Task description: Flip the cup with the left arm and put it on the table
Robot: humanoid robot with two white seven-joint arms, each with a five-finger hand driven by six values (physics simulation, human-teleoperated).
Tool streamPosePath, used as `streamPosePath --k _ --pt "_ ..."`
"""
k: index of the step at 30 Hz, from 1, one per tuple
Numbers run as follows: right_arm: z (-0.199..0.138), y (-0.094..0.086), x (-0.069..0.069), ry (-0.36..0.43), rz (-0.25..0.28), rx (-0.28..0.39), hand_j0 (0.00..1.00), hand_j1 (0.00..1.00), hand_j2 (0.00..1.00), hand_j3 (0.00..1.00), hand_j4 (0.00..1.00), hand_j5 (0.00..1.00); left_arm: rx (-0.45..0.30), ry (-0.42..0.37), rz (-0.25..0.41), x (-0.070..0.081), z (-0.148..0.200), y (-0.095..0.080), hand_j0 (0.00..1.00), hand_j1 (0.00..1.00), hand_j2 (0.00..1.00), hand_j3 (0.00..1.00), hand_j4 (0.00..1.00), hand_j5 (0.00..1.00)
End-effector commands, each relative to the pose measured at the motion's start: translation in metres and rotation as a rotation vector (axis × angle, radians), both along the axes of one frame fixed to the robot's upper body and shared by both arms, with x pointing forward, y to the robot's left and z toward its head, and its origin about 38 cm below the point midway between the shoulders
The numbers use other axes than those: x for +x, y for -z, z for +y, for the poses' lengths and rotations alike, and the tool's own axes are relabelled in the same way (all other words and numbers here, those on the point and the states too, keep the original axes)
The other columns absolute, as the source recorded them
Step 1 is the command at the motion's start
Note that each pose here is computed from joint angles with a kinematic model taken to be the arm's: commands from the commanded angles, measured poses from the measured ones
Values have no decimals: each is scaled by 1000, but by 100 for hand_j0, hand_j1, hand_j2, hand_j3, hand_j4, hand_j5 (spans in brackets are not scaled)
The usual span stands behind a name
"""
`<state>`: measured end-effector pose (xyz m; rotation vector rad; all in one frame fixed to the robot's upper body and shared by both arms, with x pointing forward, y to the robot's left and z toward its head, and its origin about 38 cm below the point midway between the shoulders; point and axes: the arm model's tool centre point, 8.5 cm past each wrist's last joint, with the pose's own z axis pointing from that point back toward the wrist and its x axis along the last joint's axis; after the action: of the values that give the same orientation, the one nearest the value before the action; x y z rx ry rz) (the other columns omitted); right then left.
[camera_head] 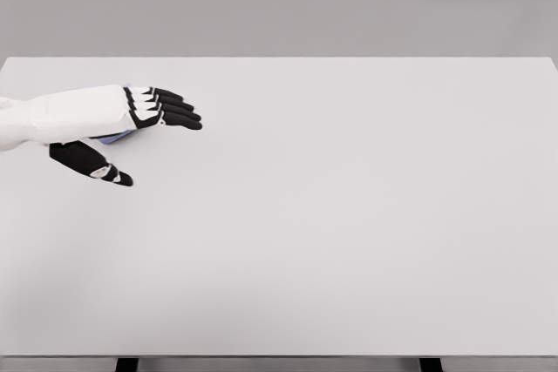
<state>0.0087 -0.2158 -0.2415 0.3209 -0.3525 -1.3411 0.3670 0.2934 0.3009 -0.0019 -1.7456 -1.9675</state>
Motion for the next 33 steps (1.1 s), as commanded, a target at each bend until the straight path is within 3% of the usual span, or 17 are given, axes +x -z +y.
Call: streamPosePath --k 1,4,6,15,18,20,22,23,24,27,29,31,33 --pt "-1 0 0 -13 -1 -6 100 100 100 100 100 100 3 -6 5 0 2 -1 100 100 100 100 100 100" --pt "0 0 7 -14 -11 3 100 100 100 100 100 100 2 -7 4 0 3 -1 100 100 100 100 100 100" --pt "0 0 1 -13 -1 4 100 100 100 100 100 100 -1 -6 3 0 2 -2 100 100 100 100 100 100" --pt "0 0 1 -15 -1 4 100 100 100 100 100 100 -5 11 19 -3 -4 6 100 100 100 100 100 100" --pt "0 0 1 -15 -1 4 100 100 100 100 100 100 -66 22 -6 0 -13 2 100 100 100 100 100 100" --pt "0 0 1 -15 -1 4 100 100 100 100 100 100 -215 -61 -33 5 -10 -5 100 100 100 100 100 100" --pt "0 0 1 -15 -1 4 100 100 100 100 100 100 -403 -244 100 19 -9 9 100 100 100 100 100 100" --pt "0 0 1 -15 -1 4 100 100 100 100 100 100 -462 -322 225 24 -9 24 100 100 100 100 100 100" --pt "0 0 1 -15 -1 4 100 100 100 100 100 100 -476 -369 280 27 -3 24 100 100 100 100 100 100" --pt "0 0 1 -15 -1 4 100 100 100 100 100 100 -447 -520 346 35 10 32 99 99 99 99 99 99" --pt "0 0 1 -15 -1 4 100 100 100 100 100 100 -433 -644 358 37 20 49 100 100 100 100 100 100" --pt "0 0 1 -15 -1 4 100 100 100 100 100 100 -338 -724 349 37 28 61 100 100 100 100 100 100" --pt "0 0 1 -15 -1 4 100 100 100 100 100 100 -243 -745 316 37 37 59 100 100 100 100 100 100"
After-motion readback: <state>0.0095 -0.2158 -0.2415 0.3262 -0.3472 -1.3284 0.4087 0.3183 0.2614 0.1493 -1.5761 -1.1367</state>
